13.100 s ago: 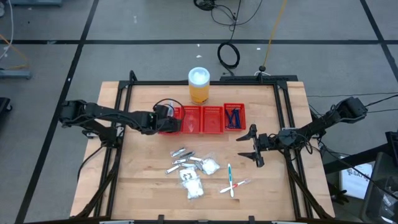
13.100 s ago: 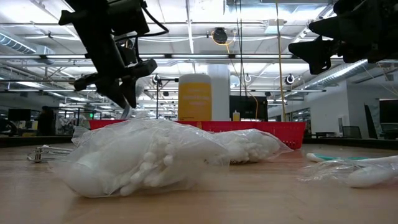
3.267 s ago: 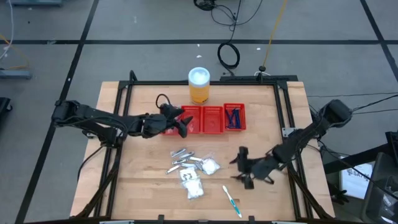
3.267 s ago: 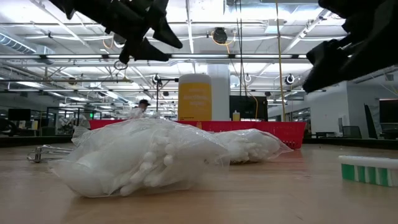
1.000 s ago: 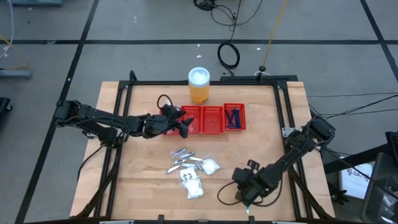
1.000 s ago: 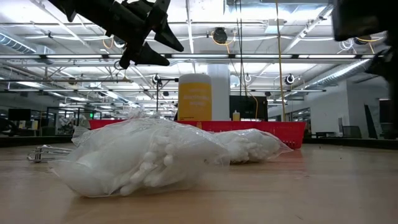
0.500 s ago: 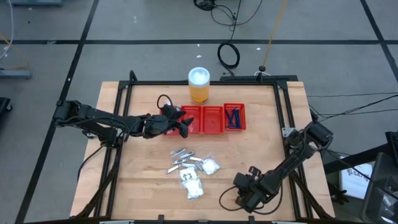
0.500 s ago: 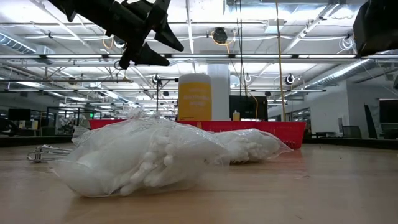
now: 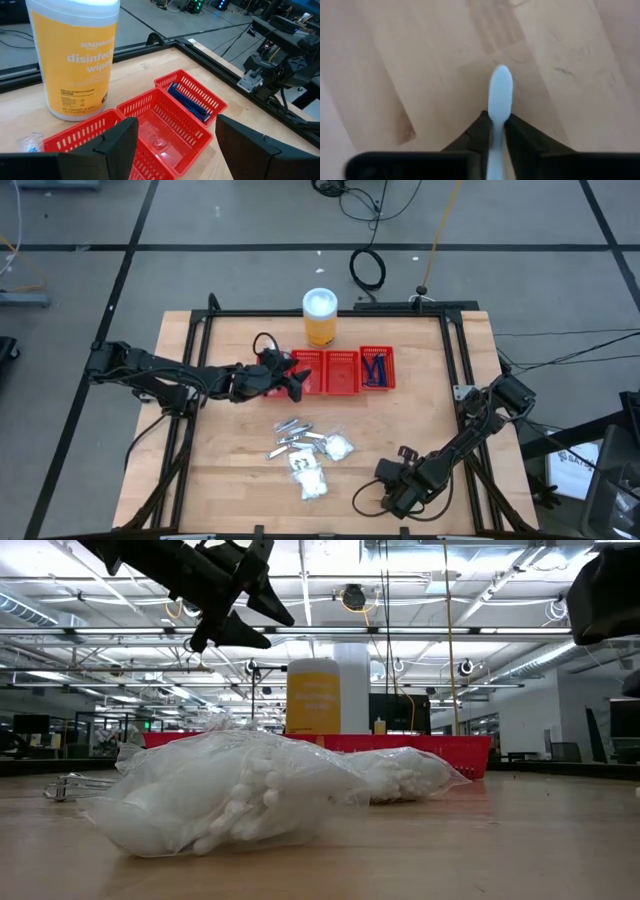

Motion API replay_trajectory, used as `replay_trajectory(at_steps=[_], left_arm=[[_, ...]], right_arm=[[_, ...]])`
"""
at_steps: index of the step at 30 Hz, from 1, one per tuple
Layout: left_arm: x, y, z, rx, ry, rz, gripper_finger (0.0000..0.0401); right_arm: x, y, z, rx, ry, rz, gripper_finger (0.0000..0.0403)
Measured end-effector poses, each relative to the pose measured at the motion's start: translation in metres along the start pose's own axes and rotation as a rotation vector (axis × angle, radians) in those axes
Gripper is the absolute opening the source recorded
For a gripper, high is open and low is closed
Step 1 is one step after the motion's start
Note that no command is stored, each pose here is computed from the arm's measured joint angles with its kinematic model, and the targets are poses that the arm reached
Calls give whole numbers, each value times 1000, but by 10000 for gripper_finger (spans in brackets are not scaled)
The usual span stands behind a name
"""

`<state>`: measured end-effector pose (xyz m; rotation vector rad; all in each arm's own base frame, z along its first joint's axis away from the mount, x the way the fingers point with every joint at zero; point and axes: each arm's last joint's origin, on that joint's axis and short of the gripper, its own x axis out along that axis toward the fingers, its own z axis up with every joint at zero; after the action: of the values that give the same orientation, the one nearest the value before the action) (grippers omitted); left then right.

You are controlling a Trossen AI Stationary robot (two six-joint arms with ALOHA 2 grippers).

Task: Pick & Place Travel size toiletries
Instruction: Put the green toothbrush in the left red basket

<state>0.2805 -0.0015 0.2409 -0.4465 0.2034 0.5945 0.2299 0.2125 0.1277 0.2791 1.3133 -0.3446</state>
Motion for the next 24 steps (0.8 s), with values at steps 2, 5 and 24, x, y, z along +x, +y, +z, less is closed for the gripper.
replay_trajectory(at_steps=[2, 5, 24], left_arm=[[0, 0, 0, 0, 0, 0, 262], [0, 0, 1, -3, -5, -3, 262], [18, -9, -7, 133, -61, -70, 262]], right_arm=[[0, 1, 0, -57, -5, 7, 18], [-5, 2, 3, -139, -57, 22, 16], [-83, -89, 26, -222, -949, -216, 12]])
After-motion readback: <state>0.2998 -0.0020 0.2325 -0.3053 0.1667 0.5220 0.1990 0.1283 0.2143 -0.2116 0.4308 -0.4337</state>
